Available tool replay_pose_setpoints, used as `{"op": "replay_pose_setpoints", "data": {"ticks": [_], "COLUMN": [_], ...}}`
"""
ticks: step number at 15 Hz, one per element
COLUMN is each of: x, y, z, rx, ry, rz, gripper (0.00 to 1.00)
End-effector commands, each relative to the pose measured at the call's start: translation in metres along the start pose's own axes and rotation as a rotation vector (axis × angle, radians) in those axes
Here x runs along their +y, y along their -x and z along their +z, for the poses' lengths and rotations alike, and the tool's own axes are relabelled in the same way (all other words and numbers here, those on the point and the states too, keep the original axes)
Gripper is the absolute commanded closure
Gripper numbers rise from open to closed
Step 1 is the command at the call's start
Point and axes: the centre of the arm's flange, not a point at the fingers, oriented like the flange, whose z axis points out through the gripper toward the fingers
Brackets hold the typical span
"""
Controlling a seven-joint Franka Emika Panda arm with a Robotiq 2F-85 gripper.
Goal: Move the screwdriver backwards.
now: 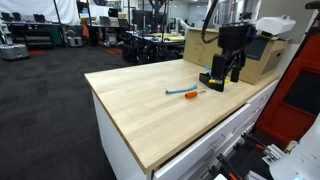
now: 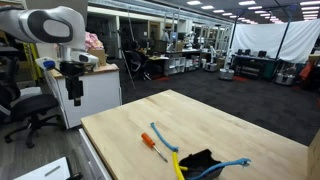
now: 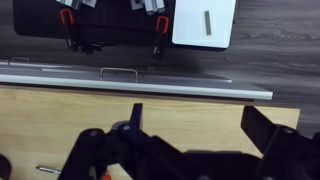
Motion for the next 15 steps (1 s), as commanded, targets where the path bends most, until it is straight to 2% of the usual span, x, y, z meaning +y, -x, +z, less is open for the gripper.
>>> {"op": "replay_pose_setpoints", "data": {"ticks": [1, 8, 11, 15], "x": [0.0, 0.0, 0.012, 0.027], "y": [0.0, 0.0, -0.021, -0.044], "z": [0.0, 0.0, 0.006, 0.022], "rx": [0.0, 0.0, -0.008, -0.015], "ry": [0.0, 0.0, 0.045, 0.093], "rz": [0.0, 0.0, -0.008, -0.173], "gripper": [0.0, 0.0, 0.0, 0.0]}}
